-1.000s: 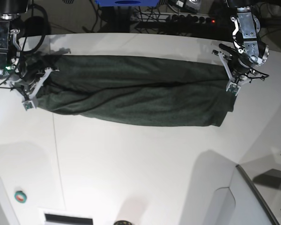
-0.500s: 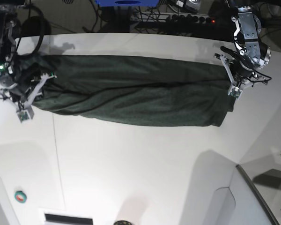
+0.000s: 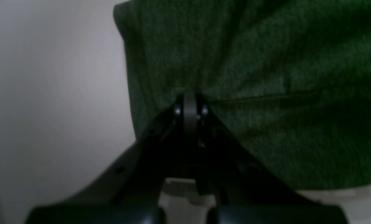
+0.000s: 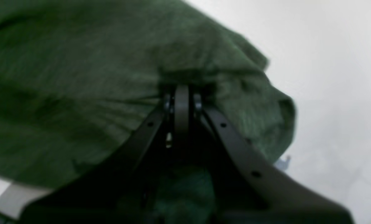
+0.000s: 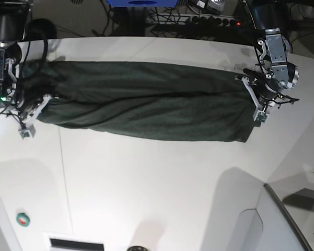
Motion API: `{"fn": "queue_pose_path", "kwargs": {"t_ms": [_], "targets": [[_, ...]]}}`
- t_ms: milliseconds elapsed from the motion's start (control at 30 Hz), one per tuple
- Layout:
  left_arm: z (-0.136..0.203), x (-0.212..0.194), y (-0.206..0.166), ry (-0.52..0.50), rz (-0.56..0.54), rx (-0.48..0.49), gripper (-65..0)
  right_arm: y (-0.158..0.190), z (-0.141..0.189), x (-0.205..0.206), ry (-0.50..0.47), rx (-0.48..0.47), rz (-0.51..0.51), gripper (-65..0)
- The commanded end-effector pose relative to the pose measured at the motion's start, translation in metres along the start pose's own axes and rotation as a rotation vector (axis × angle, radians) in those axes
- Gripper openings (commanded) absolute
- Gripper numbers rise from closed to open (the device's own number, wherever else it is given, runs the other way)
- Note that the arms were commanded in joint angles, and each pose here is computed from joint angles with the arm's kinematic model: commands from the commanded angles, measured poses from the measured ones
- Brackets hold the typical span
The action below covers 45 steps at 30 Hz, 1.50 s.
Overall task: Layout the t-shirt on the table in an organized manner, then fold the t-shirt properly
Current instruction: 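Pull both shirt ends apart with both grippers to straighten the fold, then release the shirt end with the left gripper and lift it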
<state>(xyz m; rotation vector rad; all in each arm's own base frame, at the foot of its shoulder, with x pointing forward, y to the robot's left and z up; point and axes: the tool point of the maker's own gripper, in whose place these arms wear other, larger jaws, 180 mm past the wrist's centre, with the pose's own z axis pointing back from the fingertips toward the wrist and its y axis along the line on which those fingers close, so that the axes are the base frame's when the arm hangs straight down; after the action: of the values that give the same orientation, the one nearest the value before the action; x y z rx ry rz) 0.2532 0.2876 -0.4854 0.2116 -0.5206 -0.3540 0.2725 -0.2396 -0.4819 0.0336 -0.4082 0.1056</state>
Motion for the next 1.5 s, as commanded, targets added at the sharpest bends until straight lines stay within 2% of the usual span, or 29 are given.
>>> {"fn": "queue_pose_path", "kwargs": {"t_ms": [0,200,333,533,567,667,700,833,867,967,1000,1033,1067,1100,1267,1367,1467], "targets": [[0.001,-0.01,0.004,0.035,-0.015,0.005,-65.0,-0.012,0.001,0.012,-0.027,-0.021,0.0,-64.1],[0.003,-0.013,0.005,0.039,-0.02,0.008,-65.0,-0.027,-0.009,0.023,-0.05,-0.024,-0.027,-64.1],[0.011,0.004,0.013,-0.002,-0.034,0.04,-65.0,-0.03,0.011,0.046,-0.112,-0.05,0.022,-64.1],[0.035,0.027,0.035,-0.077,-0.057,0.123,-65.0,-0.009,0.059,0.067,-0.23,-0.08,0.117,-64.1],[0.039,0.025,0.044,-0.085,-0.023,0.141,-65.0,-0.005,0.065,0.068,-0.25,-0.084,0.123,-64.1],[0.051,0.022,0.069,-0.164,0.17,0.152,-65.0,-0.007,0.082,0.066,-0.299,-0.104,0.084,-64.1],[0.055,0.019,0.075,-0.177,0.225,0.127,-65.0,-0.008,0.085,0.064,-0.307,-0.107,0.072,-64.1],[0.065,0.011,0.077,-0.167,0.29,-0.016,-65.0,-0.008,0.084,0.058,-0.299,-0.106,0.06,-64.1],[0.067,0.007,0.077,-0.178,0.32,-0.042,-61.2,-0.007,0.082,0.054,-0.29,-0.103,0.058,-64.1],[0.073,0.006,0.079,-0.237,0.401,-0.104,-27.0,-0.006,0.081,0.05,-0.283,-0.101,0.057,-64.1],[0.074,0.005,0.081,-0.255,0.428,-0.122,-17.4,-0.006,0.081,0.05,-0.283,-0.101,0.057,-64.1],[0.074,0.003,0.081,-0.266,0.46,-0.141,-9.4,-0.006,0.081,0.05,-0.283,-0.101,0.057,-64.1],[0.072,0.002,0.081,-0.28,0.493,-0.16,-3.9,-0.006,0.081,0.05,-0.281,-0.101,0.057,-64.1],[0.07,0.002,0.082,-0.296,0.532,-0.174,-1.6,-0.006,0.081,0.049,-0.28,-0.101,0.057,-64.1],[0.044,-0.002,0.081,-0.322,0.686,-0.211,-5.4,-0.005,0.081,0.049,-0.275,-0.099,0.057,-64.1],[0.03,-0.005,0.075,-0.288,0.713,-0.223,-6.4,-0.005,0.08,0.046,-0.27,-0.098,0.057,-64.1],[0.013,-0.003,0.054,-0.224,0.675,-0.259,-6.4,-0.004,0.079,0.041,-0.261,-0.096,0.058,-64.1]]}}
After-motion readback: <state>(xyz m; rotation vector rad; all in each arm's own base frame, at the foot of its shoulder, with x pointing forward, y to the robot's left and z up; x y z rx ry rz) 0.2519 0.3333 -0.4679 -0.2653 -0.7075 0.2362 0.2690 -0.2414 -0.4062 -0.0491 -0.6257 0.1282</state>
